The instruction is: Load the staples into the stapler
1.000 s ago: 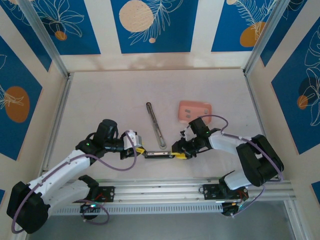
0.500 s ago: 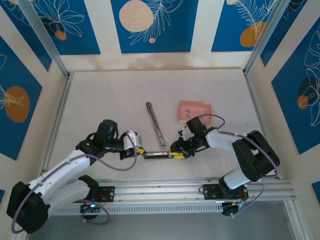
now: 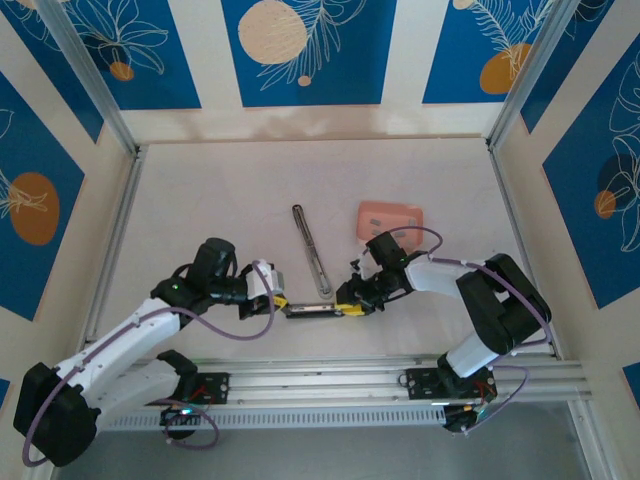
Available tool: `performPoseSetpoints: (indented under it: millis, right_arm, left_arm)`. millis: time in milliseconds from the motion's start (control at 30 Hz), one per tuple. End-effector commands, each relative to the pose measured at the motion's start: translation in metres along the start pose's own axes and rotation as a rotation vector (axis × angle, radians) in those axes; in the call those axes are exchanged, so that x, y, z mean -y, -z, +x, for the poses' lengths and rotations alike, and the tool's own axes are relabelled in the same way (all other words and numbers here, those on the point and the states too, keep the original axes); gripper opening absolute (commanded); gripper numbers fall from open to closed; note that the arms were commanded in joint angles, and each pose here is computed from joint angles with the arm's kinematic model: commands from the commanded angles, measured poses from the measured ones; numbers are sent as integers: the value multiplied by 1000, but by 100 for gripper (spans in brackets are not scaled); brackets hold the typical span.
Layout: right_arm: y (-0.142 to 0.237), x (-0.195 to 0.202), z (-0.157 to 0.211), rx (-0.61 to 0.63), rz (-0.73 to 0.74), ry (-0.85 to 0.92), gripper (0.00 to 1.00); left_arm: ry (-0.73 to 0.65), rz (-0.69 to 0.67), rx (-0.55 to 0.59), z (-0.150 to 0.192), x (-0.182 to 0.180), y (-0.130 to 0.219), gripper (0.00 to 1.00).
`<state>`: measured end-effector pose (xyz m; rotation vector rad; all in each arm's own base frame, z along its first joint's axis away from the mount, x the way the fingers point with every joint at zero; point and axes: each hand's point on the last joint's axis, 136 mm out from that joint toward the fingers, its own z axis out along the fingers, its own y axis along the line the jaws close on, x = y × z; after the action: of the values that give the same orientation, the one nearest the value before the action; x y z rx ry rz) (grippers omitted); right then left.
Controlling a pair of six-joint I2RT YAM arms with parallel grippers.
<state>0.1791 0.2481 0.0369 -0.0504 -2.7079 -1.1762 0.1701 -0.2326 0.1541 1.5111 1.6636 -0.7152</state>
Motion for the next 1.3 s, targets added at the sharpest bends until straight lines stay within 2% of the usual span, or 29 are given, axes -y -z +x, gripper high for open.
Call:
performPoseSetpoints:
  millis: [0, 233, 433, 767, 1100, 1267]
  right_arm:
    - [-6, 9, 3, -10, 50, -10, 32]
    - [-12, 3, 6, -10, 45, 10, 31]
    - [-15, -1, 8, 9, 20, 23, 30]
    - [-14, -10, 12, 33, -38, 78, 28]
    - [-12, -14, 11, 75, -98, 120, 29]
    - [-7, -12, 12, 102, -118, 136, 29]
  left_arm:
    - [-79, 0, 37, -25, -2, 5, 15]
    - [-71, 0, -68, -17, -6, -6, 15]
    - [-83, 42, -159, -15, -1, -36, 15]
    - [-85, 89, -216, -25, 4, -94, 13]
    - [-62, 128, -270, -19, 11, -126, 15]
    - [-51, 134, -331, -8, 12, -138, 15]
